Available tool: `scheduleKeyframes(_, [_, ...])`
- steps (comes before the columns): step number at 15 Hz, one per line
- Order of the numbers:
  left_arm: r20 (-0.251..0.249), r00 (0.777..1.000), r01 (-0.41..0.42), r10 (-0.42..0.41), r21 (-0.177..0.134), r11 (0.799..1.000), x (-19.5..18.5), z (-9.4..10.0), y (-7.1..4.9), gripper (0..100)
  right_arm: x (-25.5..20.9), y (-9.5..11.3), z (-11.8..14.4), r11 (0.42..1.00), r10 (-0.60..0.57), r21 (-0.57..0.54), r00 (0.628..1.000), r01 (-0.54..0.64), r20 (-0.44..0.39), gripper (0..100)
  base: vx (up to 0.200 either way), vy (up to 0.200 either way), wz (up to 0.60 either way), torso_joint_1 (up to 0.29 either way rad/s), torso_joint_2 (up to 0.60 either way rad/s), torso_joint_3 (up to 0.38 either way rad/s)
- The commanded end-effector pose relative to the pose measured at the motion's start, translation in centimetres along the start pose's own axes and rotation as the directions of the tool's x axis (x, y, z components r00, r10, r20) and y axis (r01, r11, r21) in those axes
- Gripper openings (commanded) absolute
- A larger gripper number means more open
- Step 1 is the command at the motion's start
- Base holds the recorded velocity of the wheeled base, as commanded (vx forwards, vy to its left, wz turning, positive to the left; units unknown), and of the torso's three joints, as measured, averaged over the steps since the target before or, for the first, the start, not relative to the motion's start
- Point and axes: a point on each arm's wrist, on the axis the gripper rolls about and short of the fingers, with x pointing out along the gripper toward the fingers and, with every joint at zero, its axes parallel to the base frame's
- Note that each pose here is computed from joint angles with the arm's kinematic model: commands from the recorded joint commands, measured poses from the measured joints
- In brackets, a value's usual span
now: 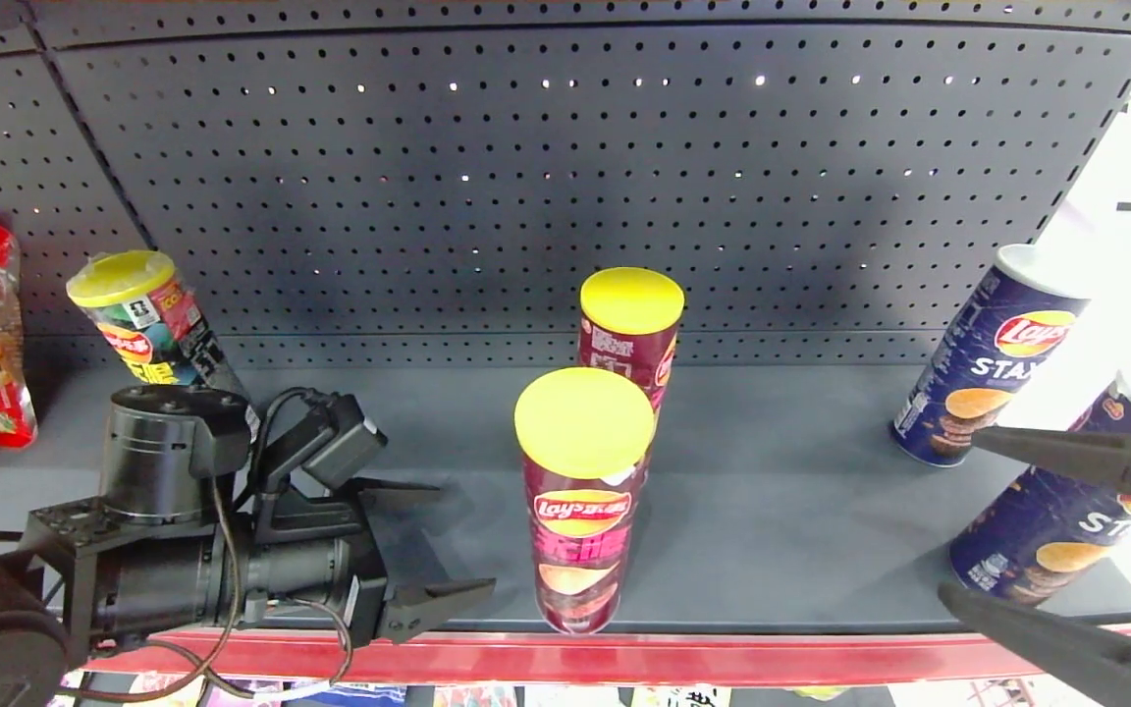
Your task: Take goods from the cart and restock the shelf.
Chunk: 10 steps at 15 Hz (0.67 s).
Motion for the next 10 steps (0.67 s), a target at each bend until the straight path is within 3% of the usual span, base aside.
scheduleKeyframes(1, [-0.011, 1.0, 0.011, -0.011, -0.002, 1.0, 0.8, 0.0, 0.2, 100, -0.1, -0.1, 0.1, 1.0, -0.012, 0.001, 1.0, 0.012, 0.006, 100, 0.0, 0.0, 0.0, 0.0, 0.0, 0.0])
scheduleKeyframes(10, [-0.012, 0.999, 0.03, -0.03, 0.01, 0.999, 2.9, 0.9, 1.0, 100, -0.2, -0.2, 0.2, 1.0, -0.016, 0.014, 1.0, 0.016, 0.011, 100, 0.0, 0.0, 0.0, 0.0, 0.0, 0.0])
